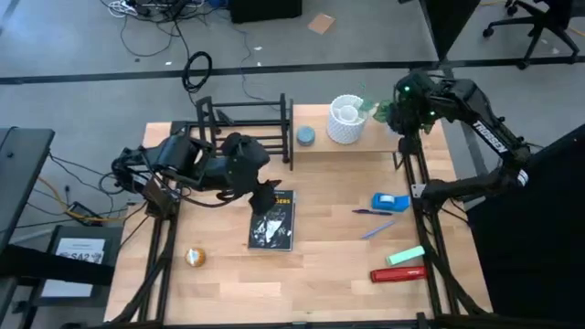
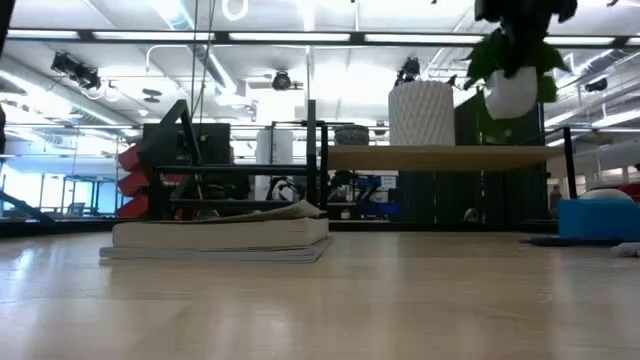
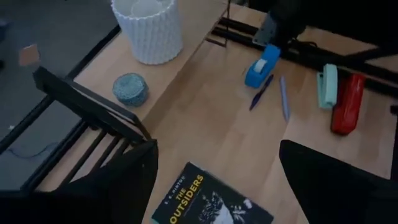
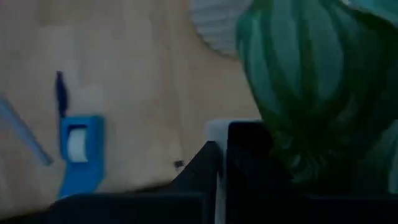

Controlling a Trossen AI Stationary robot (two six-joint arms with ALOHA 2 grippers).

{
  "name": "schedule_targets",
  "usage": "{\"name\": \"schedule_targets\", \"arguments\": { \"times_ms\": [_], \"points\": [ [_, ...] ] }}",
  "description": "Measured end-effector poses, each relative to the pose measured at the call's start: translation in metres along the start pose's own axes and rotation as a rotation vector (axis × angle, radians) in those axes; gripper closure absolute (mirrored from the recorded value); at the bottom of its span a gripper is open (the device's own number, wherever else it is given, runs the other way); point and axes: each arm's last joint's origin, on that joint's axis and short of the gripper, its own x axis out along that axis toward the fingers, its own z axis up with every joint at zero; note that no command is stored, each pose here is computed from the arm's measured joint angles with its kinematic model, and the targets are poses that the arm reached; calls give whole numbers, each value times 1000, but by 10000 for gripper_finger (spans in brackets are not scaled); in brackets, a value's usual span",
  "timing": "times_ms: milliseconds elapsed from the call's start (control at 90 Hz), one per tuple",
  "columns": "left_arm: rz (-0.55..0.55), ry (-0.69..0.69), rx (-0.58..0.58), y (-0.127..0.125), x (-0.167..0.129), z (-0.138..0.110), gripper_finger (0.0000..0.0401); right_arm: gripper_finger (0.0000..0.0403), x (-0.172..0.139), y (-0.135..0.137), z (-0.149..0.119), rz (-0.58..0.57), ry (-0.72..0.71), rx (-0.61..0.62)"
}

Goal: Stock shelves
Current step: Put the flower pot on the shelf

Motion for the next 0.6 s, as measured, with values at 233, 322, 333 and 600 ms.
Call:
{"name": "schedule_targets", "arguments": {
  "times_ms": [233, 322, 333, 600],
  "points": [
    [15, -14, -34, 0, 0, 1, 89, 403, 21, -10, -9, 8, -45, -53],
    [15, -15, -49, 0, 0, 1, 89, 403, 34, -15, -11, 13, -38, -54],
    [15, -15, -50, 0, 0, 1, 89, 403, 35, -15, -12, 14, -35, -53],
    [15, -15, -82, 0, 0, 1, 89, 403, 52, -15, -20, 65, -26, -56]
  ]
}}
